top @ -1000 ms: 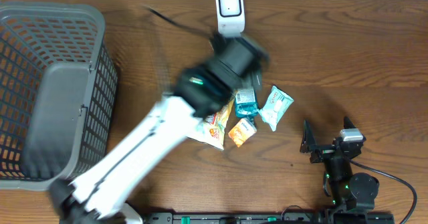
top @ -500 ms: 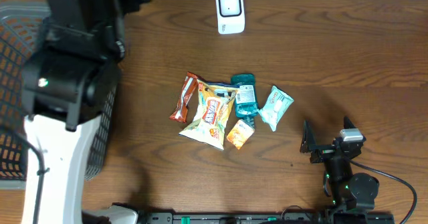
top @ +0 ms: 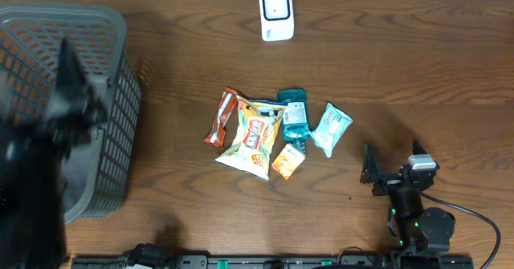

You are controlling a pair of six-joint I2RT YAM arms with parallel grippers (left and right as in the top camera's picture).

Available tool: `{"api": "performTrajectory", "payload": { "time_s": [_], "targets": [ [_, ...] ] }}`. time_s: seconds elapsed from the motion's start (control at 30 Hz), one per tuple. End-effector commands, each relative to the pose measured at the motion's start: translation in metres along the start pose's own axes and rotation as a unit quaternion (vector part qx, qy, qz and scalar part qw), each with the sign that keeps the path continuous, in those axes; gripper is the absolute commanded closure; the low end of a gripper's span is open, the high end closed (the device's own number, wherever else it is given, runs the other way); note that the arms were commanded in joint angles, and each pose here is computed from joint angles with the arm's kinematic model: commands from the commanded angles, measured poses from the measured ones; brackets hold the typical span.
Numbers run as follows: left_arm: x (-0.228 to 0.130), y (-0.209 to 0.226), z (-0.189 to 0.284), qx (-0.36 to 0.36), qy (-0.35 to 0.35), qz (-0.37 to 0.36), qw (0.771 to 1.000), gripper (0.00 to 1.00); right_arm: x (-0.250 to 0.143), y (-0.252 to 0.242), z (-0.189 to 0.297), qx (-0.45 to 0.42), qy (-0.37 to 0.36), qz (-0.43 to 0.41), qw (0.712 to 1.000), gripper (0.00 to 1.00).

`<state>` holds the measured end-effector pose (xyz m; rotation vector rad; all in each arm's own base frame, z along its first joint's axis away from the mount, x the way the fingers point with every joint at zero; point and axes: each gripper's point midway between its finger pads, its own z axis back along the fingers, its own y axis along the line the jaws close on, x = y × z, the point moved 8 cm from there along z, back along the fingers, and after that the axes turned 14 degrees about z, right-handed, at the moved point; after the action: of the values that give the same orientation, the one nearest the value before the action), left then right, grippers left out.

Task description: Scan the item barcode

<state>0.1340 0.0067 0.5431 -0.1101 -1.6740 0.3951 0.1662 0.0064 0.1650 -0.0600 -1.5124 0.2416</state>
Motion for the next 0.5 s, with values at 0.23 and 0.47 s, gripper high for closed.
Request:
{"api": "performTrajectory", "payload": {
  "time_s": [0.23, 0.47],
  "targets": [
    [-0.039, 0.030, 0.069, -0.065, -0.049, -0.006, 0.997, 0.02, 0.000, 0.001, 0.000, 0.002, 0.000, 0.004, 1.000, 0.01],
    [-0.055, 0.039, 0.100, -0.061, -0.081, -0.010, 0.995, 0.02, 0.000, 0.001, 0.000, 0.002, 0.000, 0.004, 1.000, 0.01]
  ]
}}
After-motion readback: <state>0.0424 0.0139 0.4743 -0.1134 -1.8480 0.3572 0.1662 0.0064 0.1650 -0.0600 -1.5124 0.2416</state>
